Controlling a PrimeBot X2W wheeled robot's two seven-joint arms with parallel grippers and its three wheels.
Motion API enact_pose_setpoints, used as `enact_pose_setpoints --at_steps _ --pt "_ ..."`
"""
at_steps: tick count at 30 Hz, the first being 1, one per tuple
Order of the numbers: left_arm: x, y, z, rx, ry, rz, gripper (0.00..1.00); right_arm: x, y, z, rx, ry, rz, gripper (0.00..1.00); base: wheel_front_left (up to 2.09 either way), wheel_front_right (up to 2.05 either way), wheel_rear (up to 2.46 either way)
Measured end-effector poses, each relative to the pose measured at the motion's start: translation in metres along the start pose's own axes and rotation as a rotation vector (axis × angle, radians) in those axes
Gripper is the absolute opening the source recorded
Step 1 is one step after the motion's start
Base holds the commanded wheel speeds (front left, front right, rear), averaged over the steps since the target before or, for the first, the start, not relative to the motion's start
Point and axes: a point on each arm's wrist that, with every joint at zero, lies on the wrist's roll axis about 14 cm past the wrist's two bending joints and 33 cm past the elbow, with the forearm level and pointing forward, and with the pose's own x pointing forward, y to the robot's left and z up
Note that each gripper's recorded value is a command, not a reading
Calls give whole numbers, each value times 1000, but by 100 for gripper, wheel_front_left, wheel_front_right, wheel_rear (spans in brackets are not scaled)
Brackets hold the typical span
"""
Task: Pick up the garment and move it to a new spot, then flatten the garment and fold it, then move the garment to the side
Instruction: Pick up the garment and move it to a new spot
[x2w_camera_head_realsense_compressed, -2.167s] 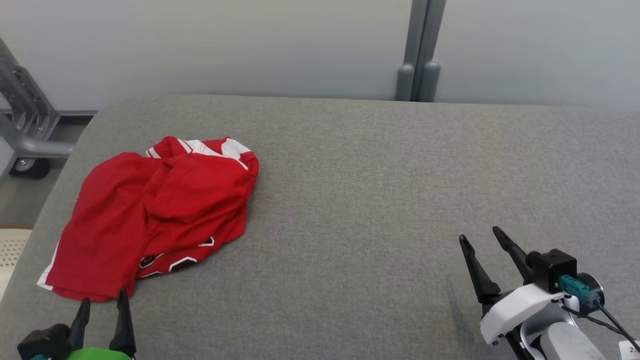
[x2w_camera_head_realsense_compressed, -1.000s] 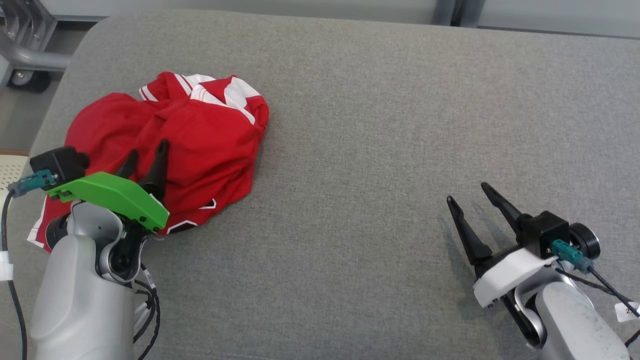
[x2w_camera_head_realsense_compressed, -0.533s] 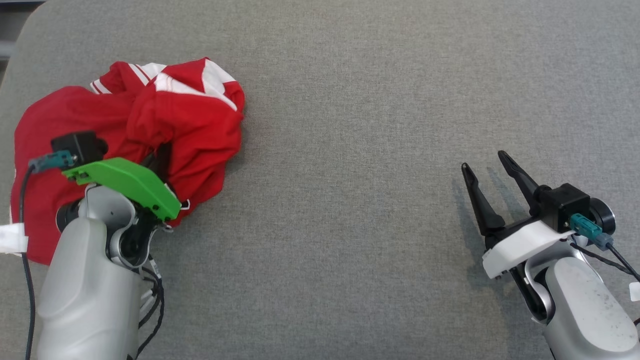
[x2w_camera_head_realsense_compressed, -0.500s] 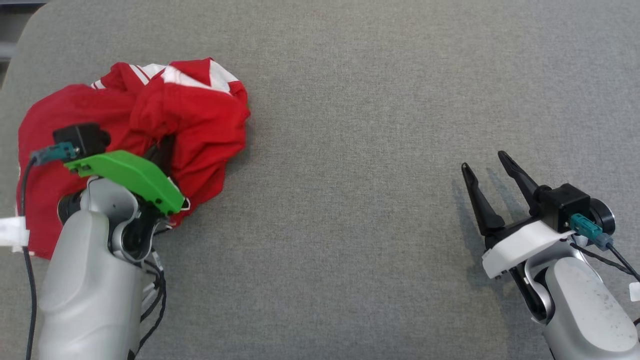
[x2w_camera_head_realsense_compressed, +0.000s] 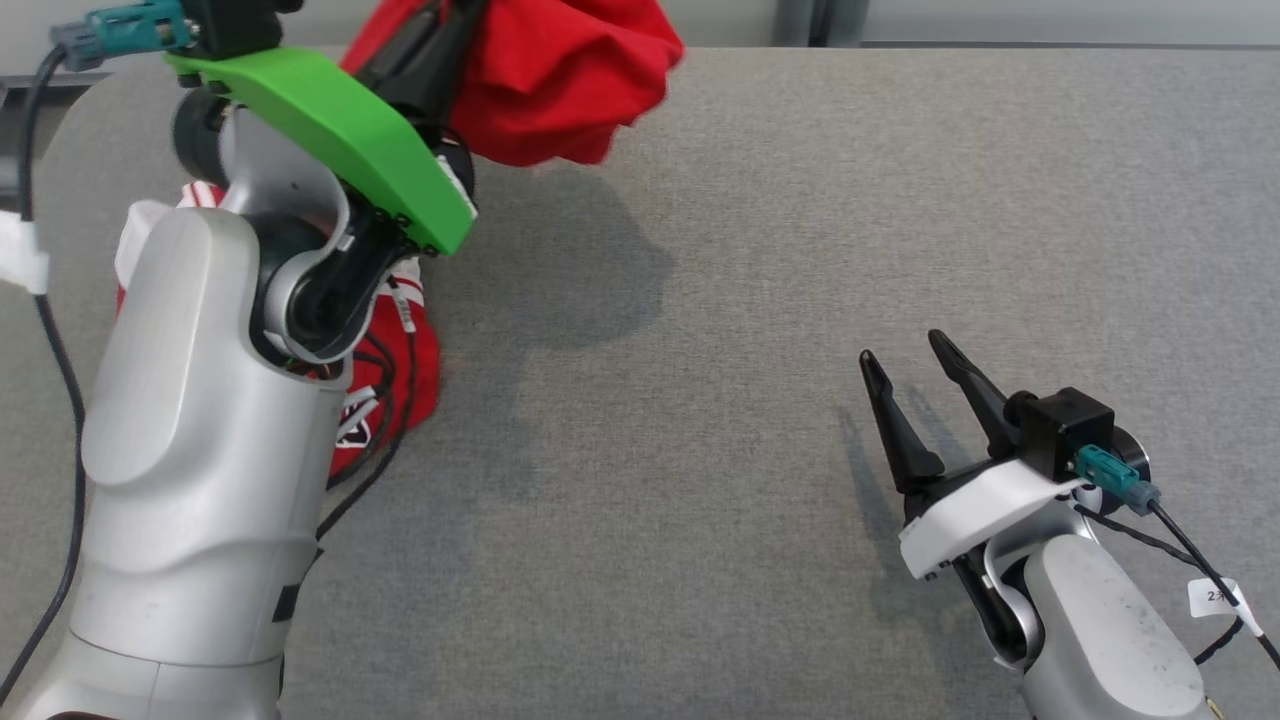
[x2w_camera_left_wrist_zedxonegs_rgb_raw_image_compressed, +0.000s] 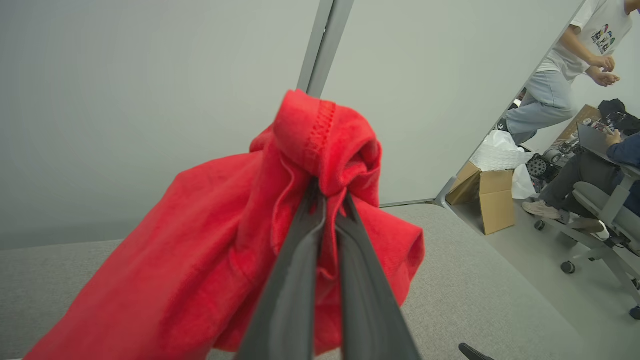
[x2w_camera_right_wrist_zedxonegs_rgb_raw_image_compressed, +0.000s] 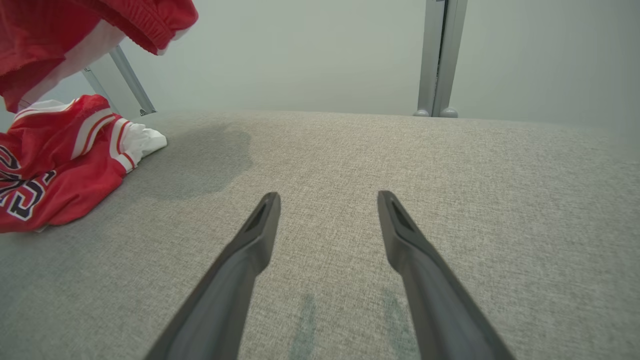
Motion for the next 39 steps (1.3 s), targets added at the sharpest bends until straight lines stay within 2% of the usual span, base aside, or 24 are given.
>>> enact_pose_setpoints --at_steps 3,5,8,10,12,13,19,24,28,30,32,33,35,37,38,39 --pt "8 -29 -14 -68 78 -89 0 -5 -3 5 19 -16 -26 100 0 0 0" --pt "11 -39 -20 -76 113 -118 0 -9 -7 8 26 -25 -47 100 0 0 0" --pt "16 -56 -26 -152 163 -178 0 -22 -21 9 35 -27 -103 100 0 0 0" --pt "19 -73 -35 -190 214 -232 0 -32 -33 8 44 -26 -151 100 0 0 0" --pt "21 -90 -47 -185 267 -280 0 -44 -48 7 46 -25 -213 100 0 0 0" --pt "21 -109 -62 -194 329 -334 0 -56 -62 7 58 -31 -279 100 0 0 0" --pt "3 -160 -124 -270 522 -479 0 -91 -93 5 75 -33 -429 100 0 0 0" --pt "0 -203 -111 -446 469 -632 0 -115 -104 -1 82 -17 -500 100 0 0 0" --pt "15 -203 -100 -468 348 -613 0 -128 -107 -4 85 -8 -532 100 0 0 0" --pt "20 -192 -116 -441 346 -554 0 -133 -104 -9 90 7 -530 100 0 0 0" --pt "12 -187 -150 -452 419 -512 0 -139 -105 -10 96 9 -543 100 0 0 0" --pt "3 -187 -170 -452 475 -501 20 -143 -107 -10 96 8 -555 100 0 0 0" --pt "-15 -187 -206 -449 572 -476 50 -149 -110 -9 91 6 -573 100 0 0 0" --pt "-30 -184 -230 -419 634 -458 91 -152 -111 -8 85 4 -577 100 0 0 0" --pt "-35 -178 -238 -386 650 -446 100 -152 -111 -7 81 3 -576 100 0 0 0" --pt "-39 -171 -244 -351 665 -431 100 -151 -111 -7 76 3 -570 100 0 0 0"
